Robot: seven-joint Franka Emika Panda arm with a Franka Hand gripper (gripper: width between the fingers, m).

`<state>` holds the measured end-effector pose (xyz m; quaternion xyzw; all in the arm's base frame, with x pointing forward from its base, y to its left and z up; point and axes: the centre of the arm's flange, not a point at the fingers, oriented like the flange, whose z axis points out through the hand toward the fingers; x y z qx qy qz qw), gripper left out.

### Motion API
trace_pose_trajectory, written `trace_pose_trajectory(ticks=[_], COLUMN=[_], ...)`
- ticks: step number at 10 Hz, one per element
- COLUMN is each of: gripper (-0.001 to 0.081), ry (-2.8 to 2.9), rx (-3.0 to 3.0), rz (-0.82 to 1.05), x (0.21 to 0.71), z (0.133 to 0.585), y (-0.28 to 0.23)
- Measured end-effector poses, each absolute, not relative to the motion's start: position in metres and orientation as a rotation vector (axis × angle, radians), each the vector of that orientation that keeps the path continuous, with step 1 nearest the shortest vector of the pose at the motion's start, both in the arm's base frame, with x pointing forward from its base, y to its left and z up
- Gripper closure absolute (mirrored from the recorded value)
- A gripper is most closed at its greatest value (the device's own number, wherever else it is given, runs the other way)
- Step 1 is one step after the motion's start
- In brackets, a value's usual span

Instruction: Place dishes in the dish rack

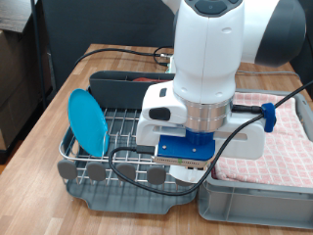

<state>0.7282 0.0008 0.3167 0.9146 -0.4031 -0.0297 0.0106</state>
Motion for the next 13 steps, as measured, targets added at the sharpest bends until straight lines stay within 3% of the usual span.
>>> trace_pose_trajectory(ticks=[13], gripper=[0.0737], ry=[-1.311], rx=[2.805], rz=[-0.117], x=[0.728], z=[0.294], y=[-0.003])
